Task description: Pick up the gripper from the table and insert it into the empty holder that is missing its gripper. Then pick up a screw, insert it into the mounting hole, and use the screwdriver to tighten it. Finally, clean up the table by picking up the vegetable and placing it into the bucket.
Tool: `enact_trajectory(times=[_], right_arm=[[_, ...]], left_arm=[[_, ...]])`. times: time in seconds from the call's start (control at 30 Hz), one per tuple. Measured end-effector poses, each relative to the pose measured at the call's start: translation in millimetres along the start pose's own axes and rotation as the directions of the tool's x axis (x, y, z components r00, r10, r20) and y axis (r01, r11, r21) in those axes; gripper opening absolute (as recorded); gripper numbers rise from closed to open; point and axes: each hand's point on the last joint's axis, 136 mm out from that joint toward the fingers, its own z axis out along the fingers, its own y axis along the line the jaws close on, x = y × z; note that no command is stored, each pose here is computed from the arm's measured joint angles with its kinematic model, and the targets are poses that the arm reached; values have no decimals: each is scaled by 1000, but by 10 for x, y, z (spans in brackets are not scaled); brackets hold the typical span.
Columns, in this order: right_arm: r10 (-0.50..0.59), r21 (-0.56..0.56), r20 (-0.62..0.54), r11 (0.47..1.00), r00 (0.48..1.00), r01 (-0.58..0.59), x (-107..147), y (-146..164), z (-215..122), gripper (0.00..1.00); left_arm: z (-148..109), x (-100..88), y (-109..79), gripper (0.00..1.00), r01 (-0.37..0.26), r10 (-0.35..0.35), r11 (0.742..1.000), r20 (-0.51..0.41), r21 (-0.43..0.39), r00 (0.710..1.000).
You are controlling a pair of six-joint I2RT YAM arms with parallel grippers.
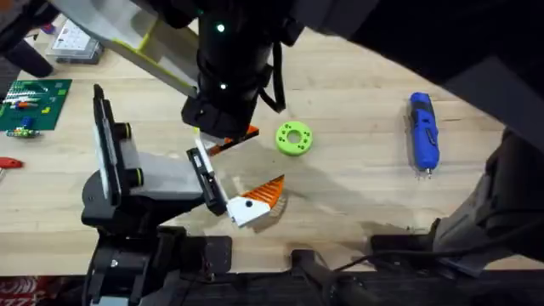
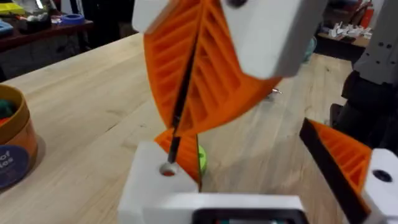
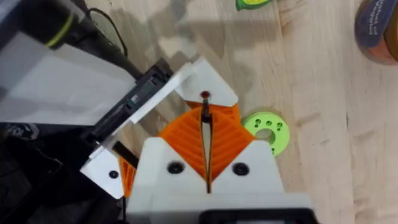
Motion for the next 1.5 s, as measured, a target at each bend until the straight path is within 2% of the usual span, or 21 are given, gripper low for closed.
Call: enact_trajectory(times=[0.5, 1.33, 1.5], right_arm=[[3, -10, -37, 1000, 999, -3, 4, -7, 159, 8], [4, -13, -50, 1000, 999, -5, 7, -11, 219, 8], [4, -15, -57, 1000, 998, -5, 3, -16, 260, 8]], left_arm=[[0, 0, -1, 986, 0, 0, 1000, 0, 0, 1000], [0, 1, -1, 986, 1, -1, 1000, 0, 0, 1000], [0, 2, 0, 986, 17, -17, 1000, -1, 0, 1000]])
